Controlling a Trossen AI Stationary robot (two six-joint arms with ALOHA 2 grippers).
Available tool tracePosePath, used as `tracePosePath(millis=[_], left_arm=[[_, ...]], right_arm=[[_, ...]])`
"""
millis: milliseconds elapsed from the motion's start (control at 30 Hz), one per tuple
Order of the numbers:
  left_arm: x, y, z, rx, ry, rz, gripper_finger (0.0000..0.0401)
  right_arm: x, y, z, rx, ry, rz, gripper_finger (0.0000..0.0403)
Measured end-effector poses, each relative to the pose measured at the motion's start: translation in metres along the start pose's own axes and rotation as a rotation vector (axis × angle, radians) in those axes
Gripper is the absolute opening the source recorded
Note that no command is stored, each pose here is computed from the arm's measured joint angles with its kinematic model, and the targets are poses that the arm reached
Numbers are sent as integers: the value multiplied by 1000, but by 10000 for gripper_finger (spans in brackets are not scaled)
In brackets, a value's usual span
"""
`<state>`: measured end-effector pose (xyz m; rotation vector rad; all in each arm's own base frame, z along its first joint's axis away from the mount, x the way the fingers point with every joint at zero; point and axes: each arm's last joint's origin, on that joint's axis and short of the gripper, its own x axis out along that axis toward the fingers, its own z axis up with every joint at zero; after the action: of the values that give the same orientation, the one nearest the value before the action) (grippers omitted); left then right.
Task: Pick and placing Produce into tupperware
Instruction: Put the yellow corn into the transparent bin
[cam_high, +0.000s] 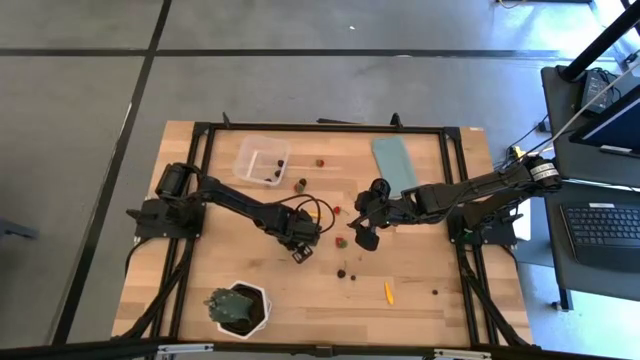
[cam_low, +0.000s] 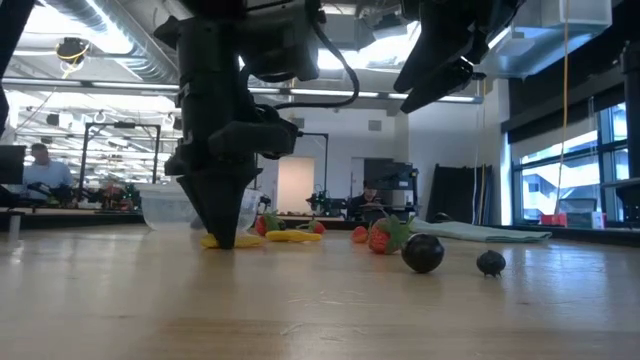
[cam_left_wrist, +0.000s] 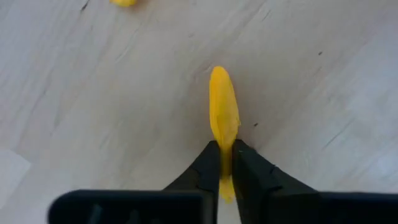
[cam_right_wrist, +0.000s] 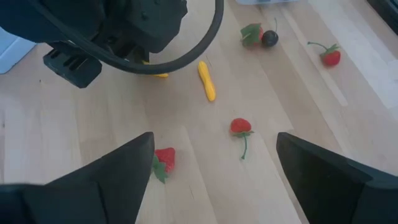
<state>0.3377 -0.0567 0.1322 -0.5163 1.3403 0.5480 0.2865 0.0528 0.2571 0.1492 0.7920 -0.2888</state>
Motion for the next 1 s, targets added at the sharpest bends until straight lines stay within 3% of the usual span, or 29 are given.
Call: tracePosePath(millis=[233, 500, 767, 1000], left_arm=[[-14, 7, 2, 28, 3, -31, 9], [-71, 37, 13, 48, -63, -91, 5], [-127, 96, 25, -36, -263, 40, 4], [-142, 145, 41, -106, -332, 156, 5]], right_arm=[[0, 0, 0, 0, 0, 0, 339], [0, 0, 0, 25, 0, 0, 339], [0, 0, 2, 37, -16, 4, 339], [0, -1, 4, 107, -39, -14, 339]])
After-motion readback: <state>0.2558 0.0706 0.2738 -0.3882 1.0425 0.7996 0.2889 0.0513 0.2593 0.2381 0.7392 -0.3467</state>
